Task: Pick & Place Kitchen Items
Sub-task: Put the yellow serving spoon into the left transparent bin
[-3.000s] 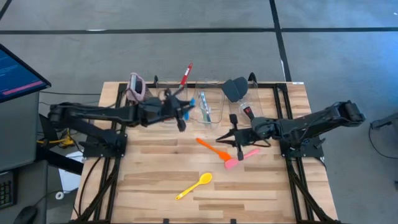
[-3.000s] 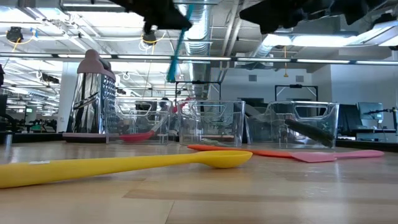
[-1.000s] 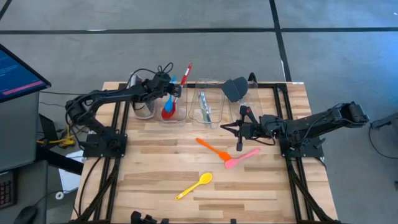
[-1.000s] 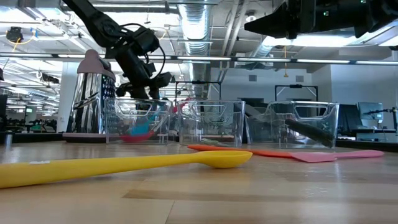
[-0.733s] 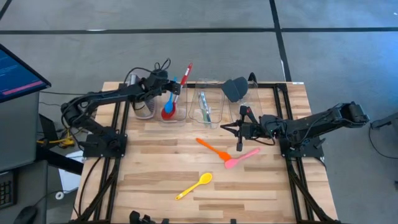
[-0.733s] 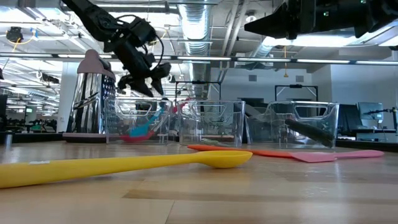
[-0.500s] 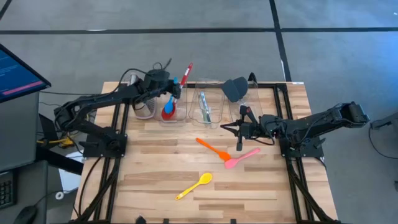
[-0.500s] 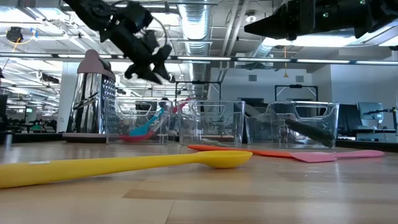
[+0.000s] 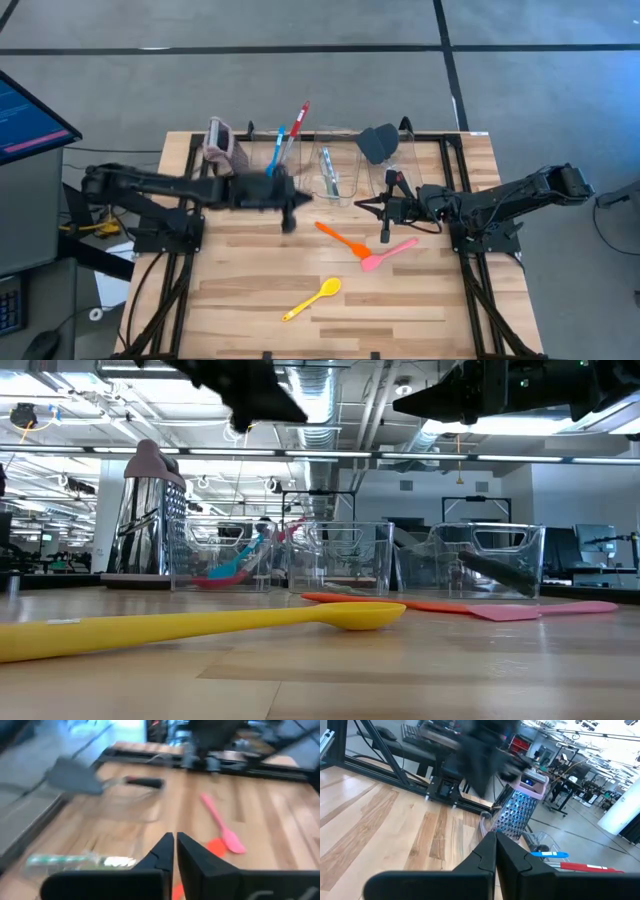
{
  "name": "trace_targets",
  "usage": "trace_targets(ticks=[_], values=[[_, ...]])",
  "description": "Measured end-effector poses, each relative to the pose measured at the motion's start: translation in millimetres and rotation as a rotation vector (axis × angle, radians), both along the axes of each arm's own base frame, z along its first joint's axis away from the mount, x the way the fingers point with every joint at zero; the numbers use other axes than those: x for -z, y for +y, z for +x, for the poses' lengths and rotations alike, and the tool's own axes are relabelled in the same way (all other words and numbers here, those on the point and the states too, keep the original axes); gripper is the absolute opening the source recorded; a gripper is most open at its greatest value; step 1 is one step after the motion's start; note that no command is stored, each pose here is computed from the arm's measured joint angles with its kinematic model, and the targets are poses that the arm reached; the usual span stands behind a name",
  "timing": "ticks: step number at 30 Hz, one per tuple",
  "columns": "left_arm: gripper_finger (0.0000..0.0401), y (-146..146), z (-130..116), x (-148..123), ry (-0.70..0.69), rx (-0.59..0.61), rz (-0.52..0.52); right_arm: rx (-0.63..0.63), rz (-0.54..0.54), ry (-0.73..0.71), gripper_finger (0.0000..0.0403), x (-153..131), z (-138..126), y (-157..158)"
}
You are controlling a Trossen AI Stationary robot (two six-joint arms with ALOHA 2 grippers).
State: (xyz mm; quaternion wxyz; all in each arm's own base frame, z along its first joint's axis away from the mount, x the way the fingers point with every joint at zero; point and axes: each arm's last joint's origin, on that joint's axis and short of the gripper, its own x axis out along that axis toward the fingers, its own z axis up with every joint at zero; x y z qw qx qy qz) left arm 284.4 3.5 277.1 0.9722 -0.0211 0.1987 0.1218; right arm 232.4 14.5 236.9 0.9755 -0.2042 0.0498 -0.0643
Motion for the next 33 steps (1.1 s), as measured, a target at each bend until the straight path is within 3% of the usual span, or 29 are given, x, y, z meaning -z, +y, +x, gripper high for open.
trace_targets(ticks=[3, 6, 19, 25, 33], values=[[0.0004, -33.0, -1.6, -1.6, -0.003, 0.062, 0.096, 0.000, 0.000, 0.000, 0.0000, 0.0, 0.0, 0.0], [0.0006, -54.7, -4.9, -1.7, -0.003, 0.131, 0.128, 0.000, 0.000, 0.000, 0.0000, 0.0, 0.0, 0.0], [0.0003, -114.6, -22.8, -1.9, -0.026, 0.321, 0.051, 0.000, 0.000, 0.000, 0.0000, 0.0, 0.0, 0.0], [0.0003, -130.8, -30.2, -2.0, -0.030, 0.385, 0.049, 0.000, 0.000, 0.000, 0.0000, 0.0, 0.0, 0.0], [0.0004, -130.8, -29.7, -3.0, -0.041, 0.388, 0.044, 0.000, 0.000, 0.001, 0.0000, 0.1, 0.0, 0.0]])
